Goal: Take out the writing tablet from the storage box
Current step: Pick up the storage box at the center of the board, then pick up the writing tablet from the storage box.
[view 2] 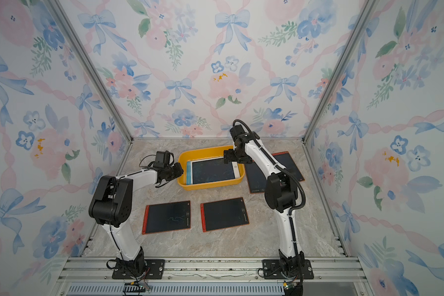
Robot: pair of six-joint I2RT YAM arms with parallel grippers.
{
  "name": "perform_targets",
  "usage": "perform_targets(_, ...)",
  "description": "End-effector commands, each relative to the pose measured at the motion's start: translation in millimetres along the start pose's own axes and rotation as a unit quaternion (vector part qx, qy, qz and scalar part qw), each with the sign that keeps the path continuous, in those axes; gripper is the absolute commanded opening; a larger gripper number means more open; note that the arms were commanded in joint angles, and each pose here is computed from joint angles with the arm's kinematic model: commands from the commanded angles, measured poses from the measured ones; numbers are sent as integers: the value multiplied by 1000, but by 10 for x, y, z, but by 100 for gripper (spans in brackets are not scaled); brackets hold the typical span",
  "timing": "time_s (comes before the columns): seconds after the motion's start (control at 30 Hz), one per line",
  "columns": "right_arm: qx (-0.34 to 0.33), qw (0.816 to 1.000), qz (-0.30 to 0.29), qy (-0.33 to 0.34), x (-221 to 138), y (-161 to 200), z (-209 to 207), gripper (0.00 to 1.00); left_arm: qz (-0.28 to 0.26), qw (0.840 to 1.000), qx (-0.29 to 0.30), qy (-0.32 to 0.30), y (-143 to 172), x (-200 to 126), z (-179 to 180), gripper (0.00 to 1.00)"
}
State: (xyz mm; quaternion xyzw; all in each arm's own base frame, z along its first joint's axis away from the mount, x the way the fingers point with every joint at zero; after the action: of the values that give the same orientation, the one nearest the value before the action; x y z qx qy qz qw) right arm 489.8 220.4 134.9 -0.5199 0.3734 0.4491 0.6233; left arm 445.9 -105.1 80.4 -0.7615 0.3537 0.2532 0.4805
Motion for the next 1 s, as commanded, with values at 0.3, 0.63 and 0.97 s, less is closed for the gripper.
perform_targets(0.3,-52,998,-19,17,-26,84,270,99,-111,980,-15,164,-375,-394,-535,0)
perform_targets(0.63,-59,997,-16,44,101,122,226,99,-170,975,8,145,-382,-638,-505,0)
perform_targets(0.97,-83,989,-45,116,138,159,282,98,-196,974,-9,116,-388,-680,-483,0)
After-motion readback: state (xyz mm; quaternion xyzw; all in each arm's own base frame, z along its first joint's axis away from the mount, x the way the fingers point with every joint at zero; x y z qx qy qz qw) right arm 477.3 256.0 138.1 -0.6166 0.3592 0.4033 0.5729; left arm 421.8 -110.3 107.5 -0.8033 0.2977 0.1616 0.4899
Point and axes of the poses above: each gripper's point midway between its finger pads, its own x axis out along the fingers, its own z axis along the line the jaws close on, y = z × x, the point moved 3 cm from there along -x, back along the fingers, and after that the axes turned 8 degrees about x, right-handed, at the moved point
